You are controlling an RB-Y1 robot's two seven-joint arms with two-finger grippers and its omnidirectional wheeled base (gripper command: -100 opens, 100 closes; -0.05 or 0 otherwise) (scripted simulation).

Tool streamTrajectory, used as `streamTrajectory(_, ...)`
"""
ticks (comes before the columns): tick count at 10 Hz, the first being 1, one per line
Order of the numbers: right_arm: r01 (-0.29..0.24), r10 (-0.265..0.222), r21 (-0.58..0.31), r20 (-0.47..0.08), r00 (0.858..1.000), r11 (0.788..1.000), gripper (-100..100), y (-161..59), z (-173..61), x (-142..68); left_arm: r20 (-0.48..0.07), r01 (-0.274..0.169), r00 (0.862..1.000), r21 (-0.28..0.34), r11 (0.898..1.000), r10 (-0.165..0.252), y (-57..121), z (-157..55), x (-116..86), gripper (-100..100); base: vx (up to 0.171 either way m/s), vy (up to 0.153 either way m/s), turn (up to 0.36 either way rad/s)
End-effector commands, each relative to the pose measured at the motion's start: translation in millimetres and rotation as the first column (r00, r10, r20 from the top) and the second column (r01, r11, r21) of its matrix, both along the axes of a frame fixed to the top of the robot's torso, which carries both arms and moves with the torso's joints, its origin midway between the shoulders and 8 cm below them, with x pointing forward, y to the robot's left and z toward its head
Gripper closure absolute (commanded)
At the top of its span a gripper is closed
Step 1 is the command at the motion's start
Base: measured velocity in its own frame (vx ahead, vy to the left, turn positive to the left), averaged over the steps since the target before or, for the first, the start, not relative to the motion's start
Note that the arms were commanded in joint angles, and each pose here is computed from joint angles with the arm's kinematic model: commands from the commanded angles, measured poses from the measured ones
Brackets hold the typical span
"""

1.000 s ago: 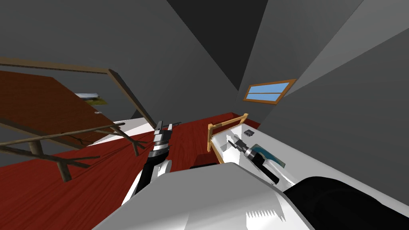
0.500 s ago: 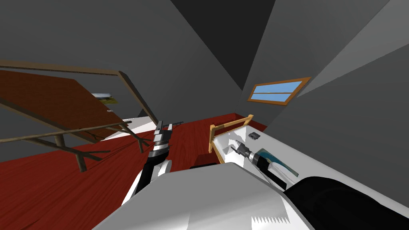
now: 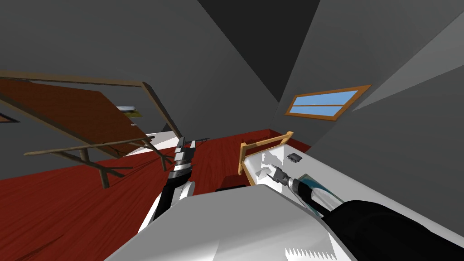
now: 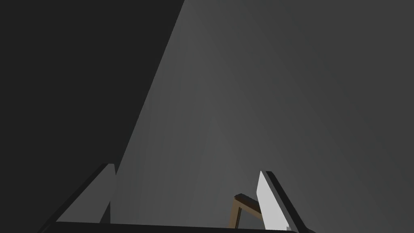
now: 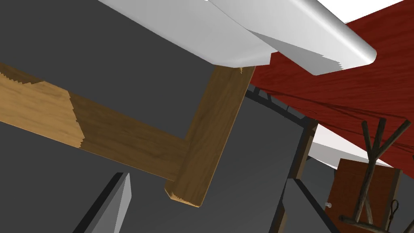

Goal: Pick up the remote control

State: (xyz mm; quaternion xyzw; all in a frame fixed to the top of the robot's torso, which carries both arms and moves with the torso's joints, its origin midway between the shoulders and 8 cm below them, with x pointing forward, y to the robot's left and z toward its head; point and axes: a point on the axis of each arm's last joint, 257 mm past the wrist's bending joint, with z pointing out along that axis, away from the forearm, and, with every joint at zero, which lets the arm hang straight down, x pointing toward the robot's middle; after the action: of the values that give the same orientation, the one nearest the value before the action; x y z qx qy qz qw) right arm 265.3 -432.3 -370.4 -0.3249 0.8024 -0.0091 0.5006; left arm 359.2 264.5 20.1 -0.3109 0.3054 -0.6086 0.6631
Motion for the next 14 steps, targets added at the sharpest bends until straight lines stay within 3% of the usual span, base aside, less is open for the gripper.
streamTrajectory(1, -0.036, 0.029, -0.089, -0.071, 0.997, 0.995, -100, -16, -21, -22, 0.0, 0.0, 1.0, 0.0, 1.0, 0.0, 0.0, 0, 0, 0, 0.066, 0.024, 0.11)
streamTrajectory(2, -0.044, 0.036, -0.101, -0.079, 0.996, 0.994, -100, -16, -23, -24, 0.0, 0.0, 1.0, 0.0, 1.0, 0.0, 0.0, 0, 0, 0, 0.057, 0.013, 0.059)
streamTrajectory(3, -0.082, 0.058, -0.167, -0.141, 0.988, 0.983, -100, -31, -39, -44, 0.0, 0.0, 1.0, 0.0, 1.0, 0.0, 0.0, 0, 0, 0, 0.072, 0.02, 0.154)
streamTrajectory(4, -0.09, 0.064, -0.177, -0.149, 0.987, 0.98, -100, -31, -41, -46, 0.0, 0.0, 1.0, 0.0, 1.0, 0.0, 0.0, 0, 0, 0, 0.062, 0.02, 0.054)
streamTrajectory(5, -0.136, 0.086, -0.236, -0.213, 0.973, 0.962, -100, -46, -54, -68, 0.0, 0.0, 1.0, 0.0, 1.0, 0.0, 0.0, 0, 0, 0, 0.078, 0.042, 0.099)
streamTrajectory(6, -0.144, 0.09, -0.244, -0.22, 0.971, 0.959, -100, -47, -56, -69, 0.0, 0.0, 1.0, 0.0, 1.0, 0.0, 0.0, 0, 0, 0, 0.072, 0.034, 0.053)
streamTrajectory(7, -0.2, 0.113, -0.296, -0.286, 0.951, 0.934, -100, -61, -68, -92, 0.0, 0.0, 1.0, 0.0, 1.0, 0.0, 0.0, 0, 0, 0, 0.1, 0.039, 0.129)
streamTrajectory(8, -0.204, 0.115, -0.3, -0.29, 0.95, 0.932, -100, -61, -69, -93, 0.0, 0.0, 1.0, 0.0, 1.0, 0.0, 0.0, 0, 0, 0, 0.079, 0.023, 0.047)
streamTrajectory(10, -0.323, 0.154, -0.372, -0.418, 0.895, 0.87, -100, -87, -88, -140, 0.0, 0.0, 1.0, 0.0, 1.0, 0.0, 0.0, 0, 0, 0, 0.119, 0.037, 0.14)
streamTrajectory(11, -0.333, 0.158, -0.377, -0.425, 0.891, 0.864, -100, -88, -89, -142, 0.0, 0.0, 1.0, 0.0, 1.0, 0.0, 0.0, 0, 0, 0, 0.111, 0.043, 0.044)
streamTrajectory(14, -0.515, 0.208, -0.414, -0.592, 0.778, 0.75, -100, -118, -106, -210, 0.0, 0.0, 1.0, 0.0, 1.0, 0.0, 0.0, 0, 0, 0, 0.147, 0.059, 0.109)
